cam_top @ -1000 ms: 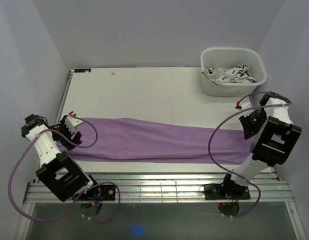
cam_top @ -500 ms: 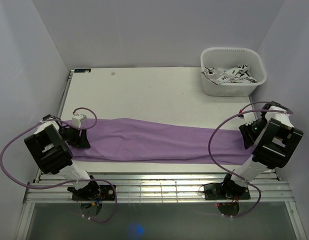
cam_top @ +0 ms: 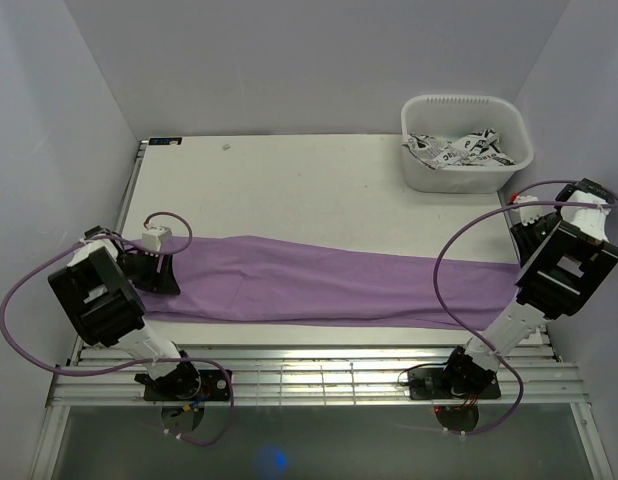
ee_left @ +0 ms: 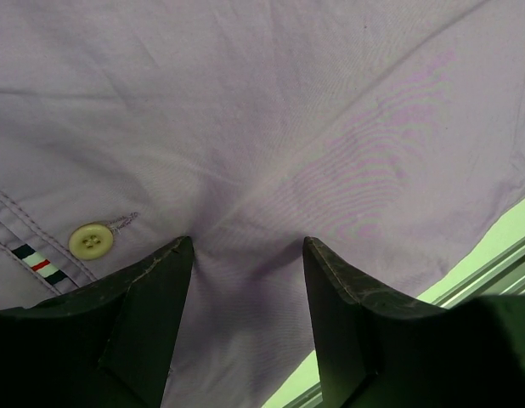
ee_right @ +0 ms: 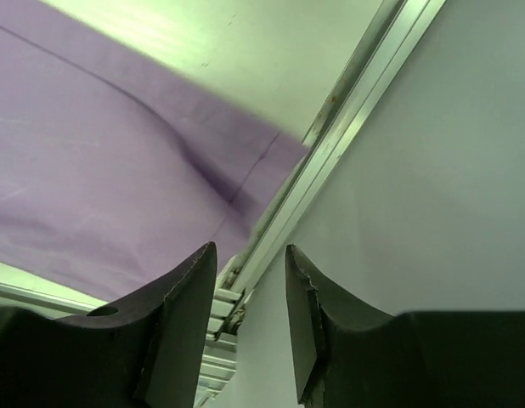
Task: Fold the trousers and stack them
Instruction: Fold the trousers
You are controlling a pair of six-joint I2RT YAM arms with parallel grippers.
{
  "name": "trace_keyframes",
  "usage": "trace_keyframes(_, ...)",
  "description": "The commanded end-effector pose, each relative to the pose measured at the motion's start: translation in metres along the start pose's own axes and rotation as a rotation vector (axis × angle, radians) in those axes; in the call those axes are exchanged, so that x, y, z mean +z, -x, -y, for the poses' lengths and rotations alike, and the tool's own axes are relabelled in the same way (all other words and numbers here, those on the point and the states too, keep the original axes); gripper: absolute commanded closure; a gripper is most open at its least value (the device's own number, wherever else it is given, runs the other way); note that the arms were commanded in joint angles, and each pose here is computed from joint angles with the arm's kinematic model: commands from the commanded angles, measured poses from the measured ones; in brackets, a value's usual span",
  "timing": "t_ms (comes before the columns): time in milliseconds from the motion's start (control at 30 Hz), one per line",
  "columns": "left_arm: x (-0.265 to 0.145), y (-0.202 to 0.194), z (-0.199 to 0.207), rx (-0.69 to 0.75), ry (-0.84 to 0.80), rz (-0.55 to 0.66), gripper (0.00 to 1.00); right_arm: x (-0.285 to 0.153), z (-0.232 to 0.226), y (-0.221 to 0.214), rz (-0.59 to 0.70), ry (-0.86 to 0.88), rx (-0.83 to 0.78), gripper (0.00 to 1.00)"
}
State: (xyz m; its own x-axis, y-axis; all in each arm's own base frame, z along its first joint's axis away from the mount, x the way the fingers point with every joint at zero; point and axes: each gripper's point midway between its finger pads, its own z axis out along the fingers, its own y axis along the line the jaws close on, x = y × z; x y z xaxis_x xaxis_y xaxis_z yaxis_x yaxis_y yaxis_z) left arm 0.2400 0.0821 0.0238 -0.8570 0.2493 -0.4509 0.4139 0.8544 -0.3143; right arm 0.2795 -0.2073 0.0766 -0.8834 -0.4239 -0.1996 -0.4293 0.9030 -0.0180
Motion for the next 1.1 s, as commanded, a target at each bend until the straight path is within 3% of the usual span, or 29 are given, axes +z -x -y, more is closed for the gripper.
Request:
trace_keyframes(0, 0.003, -0.027, -0.046, 0.075, 0.165, -0.141, 0.32, -0.006, 0.009, 0.009, -0.004, 0.033, -0.134, 0.56)
trace_keyframes(333, 0.002, -0.027, -0.049, 0.083, 0.169, -0.148, 0.3, 0.01, -0.026, -0.012, -0.073, 0.197, -0.244, 0.5)
trace_keyframes(600, 0.0, -0.026, -0.051, 0.092, 0.175, -0.148, 0.3, 0.029, -0.028, -0.021, -0.127, 0.2, -0.269, 0.52)
trace_keyframes(700, 0.0, -0.025, -0.051, 0.096, 0.178, -0.15, 0.3, 0.033, -0.028, -0.023, -0.145, 0.205, -0.27, 0.58)
trace_keyframes(800, -0.001, -0.025, -0.051, 0.096, 0.18, -0.147, 0.3, 0.031, -0.029, -0.024, -0.153, 0.204, -0.282, 0.74)
trace_keyframes(833, 0.0, -0.025, -0.051, 0.098, 0.178, -0.148, 0.3, 0.029, -0.028, -0.024, -0.153, 0.199, -0.284, 0.84)
trace_keyframes(900, 0.0, -0.024, -0.052, 0.099, 0.179, -0.146, 0.3, 0.025, -0.028, -0.024, -0.156, 0.192, -0.292, 0.89)
trace_keyframes(967, 0.0, -0.023, -0.052, 0.099, 0.177, -0.143, 0.3, 0.022, -0.027, -0.024, -0.16, 0.179, -0.296, 0.85)
trace_keyframes(1000, 0.001, -0.023, -0.052, 0.098, 0.173, -0.142, 0.3, 0.022, -0.025, -0.023, -0.161, 0.169, -0.301, 0.77)
trace_keyframes(1033, 0.001, -0.022, -0.052, 0.097, 0.172, -0.139, 0.3, 0.022, -0.024, -0.023, -0.163, 0.161, -0.299, 0.63)
trace_keyframes(1067, 0.001, -0.022, -0.052, 0.096, 0.17, -0.138, 0.3, 0.023, -0.022, -0.022, -0.162, 0.155, -0.298, 0.57)
